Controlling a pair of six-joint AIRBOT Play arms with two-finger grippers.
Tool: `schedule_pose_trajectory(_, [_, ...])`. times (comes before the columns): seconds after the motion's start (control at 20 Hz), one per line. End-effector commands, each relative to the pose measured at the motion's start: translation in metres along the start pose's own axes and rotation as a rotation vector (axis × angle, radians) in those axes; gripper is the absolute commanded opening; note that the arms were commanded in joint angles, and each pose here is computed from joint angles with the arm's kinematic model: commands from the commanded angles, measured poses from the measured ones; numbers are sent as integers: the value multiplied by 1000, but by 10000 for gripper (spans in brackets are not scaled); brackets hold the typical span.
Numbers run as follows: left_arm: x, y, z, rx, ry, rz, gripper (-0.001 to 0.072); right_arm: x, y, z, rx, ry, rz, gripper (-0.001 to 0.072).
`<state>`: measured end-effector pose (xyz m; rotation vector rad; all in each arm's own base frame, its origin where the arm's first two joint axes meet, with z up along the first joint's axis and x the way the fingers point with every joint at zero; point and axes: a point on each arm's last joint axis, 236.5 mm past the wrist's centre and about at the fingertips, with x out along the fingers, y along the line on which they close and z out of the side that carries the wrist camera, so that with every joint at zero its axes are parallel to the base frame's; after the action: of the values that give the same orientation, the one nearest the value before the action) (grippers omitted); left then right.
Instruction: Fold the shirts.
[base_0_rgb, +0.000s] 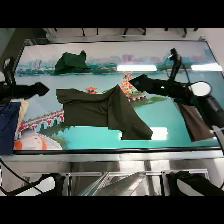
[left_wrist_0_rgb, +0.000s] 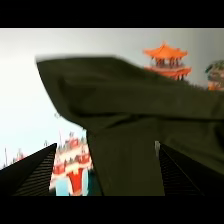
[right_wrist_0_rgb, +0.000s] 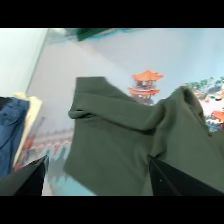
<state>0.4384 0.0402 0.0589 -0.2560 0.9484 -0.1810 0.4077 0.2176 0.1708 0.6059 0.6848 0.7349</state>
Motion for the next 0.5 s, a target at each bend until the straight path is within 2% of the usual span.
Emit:
schedule_pose_trajectory(0.0, [16, 39, -62, -206, 62, 19, 708, -39, 35, -2, -35, 20, 65, 698])
schedule_pose_trajectory(0.15, [30, 45, -123, -307, 232, -28, 708, -46, 49, -11, -25, 50, 93, 698])
schedule_pose_trajectory(0.35, [45, -19, -173, -306, 337, -377, 708, -46, 49, -14, -10, 63, 96, 698])
schedule_pose_trajectory(0.45, [57, -38, -183, -316, 357, -489, 708, -46, 50, -16, 12, 76, 100, 698])
